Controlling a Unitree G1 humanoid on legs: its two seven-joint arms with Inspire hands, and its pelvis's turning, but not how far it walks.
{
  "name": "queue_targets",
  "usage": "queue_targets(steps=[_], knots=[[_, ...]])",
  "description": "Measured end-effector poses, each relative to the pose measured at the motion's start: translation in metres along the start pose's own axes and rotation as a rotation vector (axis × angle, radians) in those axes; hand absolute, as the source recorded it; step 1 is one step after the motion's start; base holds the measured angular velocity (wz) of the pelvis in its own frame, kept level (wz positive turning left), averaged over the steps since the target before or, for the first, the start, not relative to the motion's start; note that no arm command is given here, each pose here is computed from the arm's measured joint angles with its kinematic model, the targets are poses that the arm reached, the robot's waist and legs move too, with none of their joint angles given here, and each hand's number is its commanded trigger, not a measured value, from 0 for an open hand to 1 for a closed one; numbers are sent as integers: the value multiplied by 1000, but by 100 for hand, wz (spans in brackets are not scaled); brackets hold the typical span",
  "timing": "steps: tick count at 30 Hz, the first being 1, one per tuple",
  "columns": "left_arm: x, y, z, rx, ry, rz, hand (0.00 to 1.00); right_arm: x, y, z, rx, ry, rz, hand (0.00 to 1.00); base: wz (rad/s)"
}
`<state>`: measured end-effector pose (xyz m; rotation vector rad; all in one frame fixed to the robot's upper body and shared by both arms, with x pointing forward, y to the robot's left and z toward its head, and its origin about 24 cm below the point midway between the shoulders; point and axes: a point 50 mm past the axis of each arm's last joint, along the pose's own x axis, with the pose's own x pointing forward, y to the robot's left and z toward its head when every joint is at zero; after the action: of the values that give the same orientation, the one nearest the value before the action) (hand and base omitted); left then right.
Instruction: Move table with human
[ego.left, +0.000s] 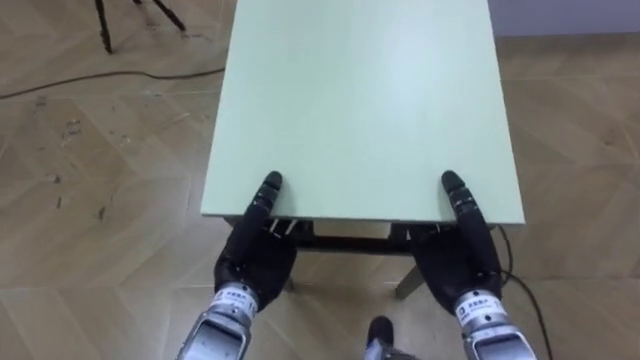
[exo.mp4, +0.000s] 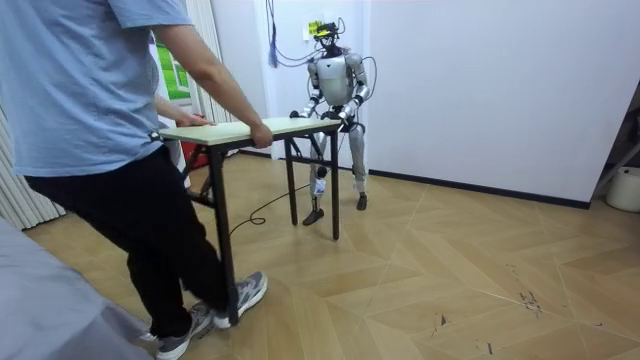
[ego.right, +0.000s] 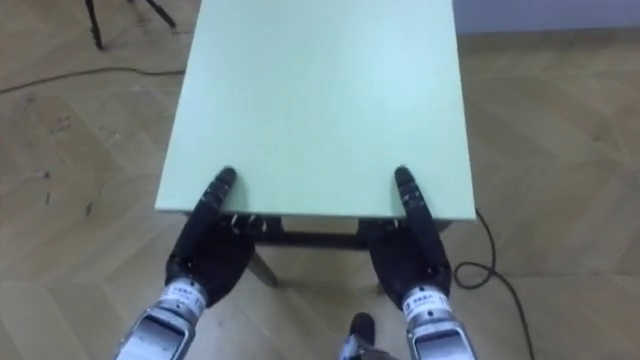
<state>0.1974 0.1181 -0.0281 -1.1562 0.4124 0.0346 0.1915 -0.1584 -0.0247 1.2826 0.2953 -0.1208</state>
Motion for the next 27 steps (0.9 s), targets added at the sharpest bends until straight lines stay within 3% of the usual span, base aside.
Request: queue_targets(steps=[7, 14, 18, 27], knots=[[-2, 5, -11, 35, 61, 20, 100, -20, -20, -1, 77, -16, -70, 100, 37], [-5, 5, -1, 30, 27, 7, 100, -13, -11, -10, 65, 14, -46, 100, -45], [-1, -16, 12, 106, 1, -77, 100, -11, 0, -8, 97, -20, 27, 100, 29], [-6, -11, 13, 76, -19, -52, 100, -4, 4, -8, 63, -3, 44, 100, -34]])
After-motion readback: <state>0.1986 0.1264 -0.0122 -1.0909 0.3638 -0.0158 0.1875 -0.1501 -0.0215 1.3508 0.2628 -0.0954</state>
